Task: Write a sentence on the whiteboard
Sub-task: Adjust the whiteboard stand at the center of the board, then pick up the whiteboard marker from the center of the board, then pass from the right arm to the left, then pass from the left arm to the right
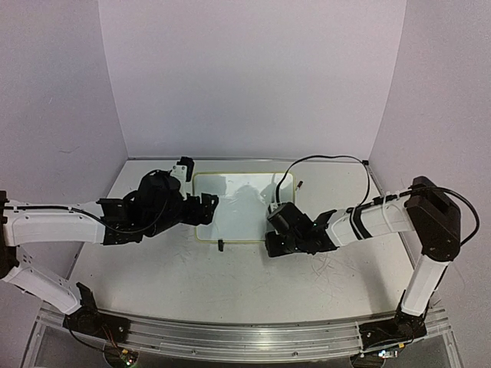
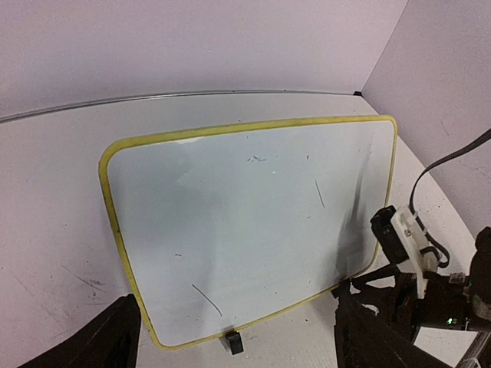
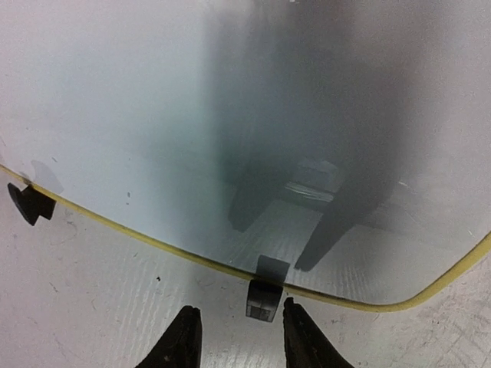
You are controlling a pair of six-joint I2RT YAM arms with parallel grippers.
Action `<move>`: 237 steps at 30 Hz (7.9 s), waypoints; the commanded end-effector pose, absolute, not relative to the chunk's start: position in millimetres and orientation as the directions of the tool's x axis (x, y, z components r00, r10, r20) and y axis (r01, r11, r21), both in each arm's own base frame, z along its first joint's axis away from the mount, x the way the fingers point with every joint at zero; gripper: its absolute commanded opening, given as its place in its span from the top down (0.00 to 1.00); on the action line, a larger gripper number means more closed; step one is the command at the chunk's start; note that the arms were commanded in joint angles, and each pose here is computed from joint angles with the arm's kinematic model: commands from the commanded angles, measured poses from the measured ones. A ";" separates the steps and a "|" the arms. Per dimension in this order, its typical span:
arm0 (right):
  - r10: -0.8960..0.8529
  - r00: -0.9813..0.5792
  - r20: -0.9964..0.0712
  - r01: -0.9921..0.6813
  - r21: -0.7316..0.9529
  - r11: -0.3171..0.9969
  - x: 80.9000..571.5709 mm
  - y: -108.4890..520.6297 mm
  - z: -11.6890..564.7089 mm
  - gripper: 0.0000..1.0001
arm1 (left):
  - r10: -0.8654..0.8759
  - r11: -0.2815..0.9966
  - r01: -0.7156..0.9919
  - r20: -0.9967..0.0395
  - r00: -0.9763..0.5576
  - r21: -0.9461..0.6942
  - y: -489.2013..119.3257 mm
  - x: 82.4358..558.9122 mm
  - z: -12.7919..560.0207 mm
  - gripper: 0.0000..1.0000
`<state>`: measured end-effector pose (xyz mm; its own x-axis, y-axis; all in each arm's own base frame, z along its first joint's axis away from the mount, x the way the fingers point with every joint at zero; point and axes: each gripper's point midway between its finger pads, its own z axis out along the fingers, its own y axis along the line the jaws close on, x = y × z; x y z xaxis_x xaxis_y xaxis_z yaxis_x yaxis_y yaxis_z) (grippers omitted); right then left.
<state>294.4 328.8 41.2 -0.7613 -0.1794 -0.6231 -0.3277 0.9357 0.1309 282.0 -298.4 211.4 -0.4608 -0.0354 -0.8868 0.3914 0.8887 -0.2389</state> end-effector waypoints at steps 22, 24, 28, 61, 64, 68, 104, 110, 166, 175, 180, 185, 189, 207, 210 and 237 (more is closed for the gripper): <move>-0.237 -0.682 -0.692 -0.372 0.048 0.927 303.7 323.9 25.6 0.93 | -0.110 0.909 0.372 -0.968 -0.224 -0.190 -274.8 292.0 321.8 0.10; -0.264 -0.673 -0.691 -0.398 0.038 0.916 298.0 319.6 25.1 0.94 | -0.103 0.908 0.382 -0.976 -0.193 -0.172 -273.1 291.1 336.3 0.10; -0.276 -0.675 -0.684 -0.390 0.013 0.921 292.8 306.4 24.8 0.94 | -0.117 0.915 0.375 -0.987 -0.110 -0.150 -259.8 287.4 380.1 0.09; 0.279 -0.519 -0.808 0.094 0.270 0.958 442.6 137.8 228.0 0.04 | -0.057 0.938 0.329 -0.986 -0.158 -0.107 -275.6 388.0 405.5 0.01; 0.321 -0.592 -0.739 0.137 0.300 0.944 488.5 155.8 197.8 0.02 | -0.070 0.933 0.337 -0.983 -0.170 -0.125 -275.9 387.1 407.1 0.01; 0.344 -0.647 -0.680 0.148 0.330 0.932 544.6 187.0 174.4 0.03 | -0.078 0.930 0.341 -0.979 -0.188 -0.140 -269.8 379.7 406.0 0.01; 0.229 -0.833 -0.504 0.218 0.082 0.973 566.8 208.8 -8.7 0.41 | 0.052 0.862 0.501 -0.969 -0.243 -0.079 -270.2 339.5 399.0 0.01; 0.196 -0.853 -0.484 0.189 0.064 0.980 557.5 207.5 -13.2 0.55 | 0.032 0.870 0.485 -0.974 -0.225 -0.084 -272.9 347.4 393.6 0.02; -0.103 -0.109 -0.989 -0.873 0.046 0.486 347.0 310.7 352.4 1.00 | -0.041 0.307 0.691 -0.734 -0.678 -0.654 -371.6 372.2 362.7 0.14; -0.161 -0.170 -0.972 -0.939 0.110 0.326 328.7 356.4 320.8 1.00 | 0.062 0.178 0.734 -0.737 -0.673 -0.655 -417.4 330.8 359.4 0.13; -0.177 -0.181 -0.967 -0.945 0.121 0.304 325.3 366.7 313.5 1.00 | 0.048 0.201 0.754 -0.762 -0.645 -0.625 -421.7 325.8 361.4 0.09; -0.184 -0.182 -0.966 -0.947 0.122 0.296 322.6 371.3 310.9 1.00 | 0.061 0.178 0.700 -0.702 -0.710 -0.692 -433.5 334.3 351.4 0.19; -0.188 -0.181 -0.965 -0.945 0.118 0.305 323.6 371.1 309.2 1.00 | 0.067 0.173 0.691 -0.692 -0.719 -0.702 -436.3 336.2 348.1 0.24; -0.194 -0.170 -0.966 -0.931 0.093 0.354 334.0 370.4 308.1 1.00 | 0.095 0.170 0.678 -0.673 -0.734 -0.715 -431.7 325.1 336.7 0.59; -0.195 -0.171 -0.966 -0.930 0.092 0.357 335.2 371.2 307.7 1.00 | 0.090 0.174 0.685 -0.681 -0.726 -0.707 -430.9 325.9 338.9 0.70; 0.335 -0.529 -0.779 -0.770 0.607 0.196 365.2 328.3 383.5 0.03 | -0.245 0.162 0.762 -0.773 -0.585 -0.627 -383.1 364.8 441.6 1.00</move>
